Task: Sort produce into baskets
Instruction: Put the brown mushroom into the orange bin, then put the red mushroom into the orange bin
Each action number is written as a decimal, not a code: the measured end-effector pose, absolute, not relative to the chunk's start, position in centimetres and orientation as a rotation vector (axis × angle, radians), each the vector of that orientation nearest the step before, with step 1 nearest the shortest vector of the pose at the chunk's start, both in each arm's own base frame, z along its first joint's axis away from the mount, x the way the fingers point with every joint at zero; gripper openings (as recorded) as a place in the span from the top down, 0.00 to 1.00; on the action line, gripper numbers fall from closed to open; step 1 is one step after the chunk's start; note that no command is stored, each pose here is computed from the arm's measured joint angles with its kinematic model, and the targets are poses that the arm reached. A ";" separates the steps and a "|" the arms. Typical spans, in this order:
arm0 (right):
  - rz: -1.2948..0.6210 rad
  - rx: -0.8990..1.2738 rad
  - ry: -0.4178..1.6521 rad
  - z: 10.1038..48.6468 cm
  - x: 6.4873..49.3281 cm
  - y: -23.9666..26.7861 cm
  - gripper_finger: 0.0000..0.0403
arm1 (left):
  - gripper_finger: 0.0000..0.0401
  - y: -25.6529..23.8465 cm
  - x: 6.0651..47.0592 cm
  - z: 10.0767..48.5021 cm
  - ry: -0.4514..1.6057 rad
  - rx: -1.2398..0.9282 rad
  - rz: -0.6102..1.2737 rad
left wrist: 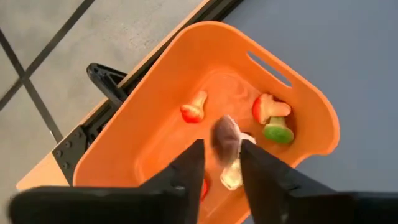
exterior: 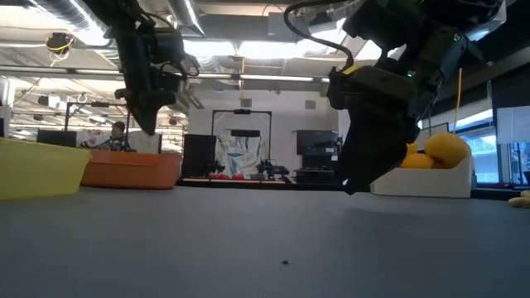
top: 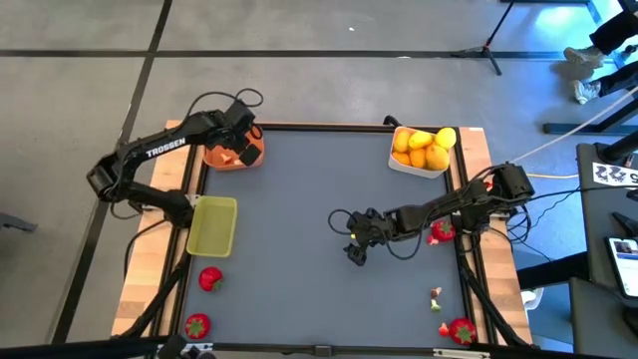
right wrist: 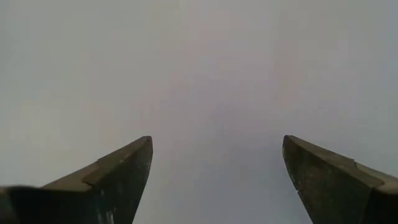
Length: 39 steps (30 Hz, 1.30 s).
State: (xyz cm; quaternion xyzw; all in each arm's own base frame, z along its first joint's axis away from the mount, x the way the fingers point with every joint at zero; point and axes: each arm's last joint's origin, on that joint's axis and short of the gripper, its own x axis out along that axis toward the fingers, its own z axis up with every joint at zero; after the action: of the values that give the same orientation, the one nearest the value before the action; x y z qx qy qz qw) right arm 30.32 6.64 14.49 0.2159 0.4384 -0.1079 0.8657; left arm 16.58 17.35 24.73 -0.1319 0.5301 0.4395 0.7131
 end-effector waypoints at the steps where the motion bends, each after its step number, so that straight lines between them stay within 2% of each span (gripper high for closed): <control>1: -0.226 0.452 0.918 14.5 30.3 6.7 0.11 | 0.72 17.4 16.5 24.7 1.176 -0.296 0.975; 4: -0.216 0.453 0.923 14.5 30.3 6.7 0.12 | 0.63 17.3 16.5 24.7 1.174 -0.305 0.979; 8: -0.201 0.436 0.939 16.3 29.9 6.6 0.18 | 0.57 16.7 17.3 24.8 1.139 -0.330 0.909; 14: -0.164 0.429 1.074 19.8 27.6 6.8 0.29 | 0.56 14.4 20.2 25.2 1.037 -0.297 0.657; 21: -0.200 0.386 1.262 22.2 23.2 7.3 0.38 | 0.56 10.7 23.5 25.9 0.902 -0.242 0.502; 28: -0.243 0.244 1.520 22.0 19.8 8.2 0.42 | 0.57 7.6 25.8 26.3 0.801 -0.204 0.387; 35: -0.189 0.119 1.612 20.5 18.3 8.9 0.42 | 0.57 5.4 26.8 26.7 0.736 -0.161 0.316; 39: -0.196 0.118 1.704 18.8 17.8 8.3 0.42 | 0.57 4.8 27.2 27.1 0.695 -0.140 0.290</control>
State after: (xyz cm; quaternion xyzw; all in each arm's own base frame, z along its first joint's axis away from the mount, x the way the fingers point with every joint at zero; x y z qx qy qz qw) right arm 17.76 8.26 18.84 0.0521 0.7507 -0.0862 0.6529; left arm 27.24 4.83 27.06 -0.0684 0.3389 0.1413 0.9276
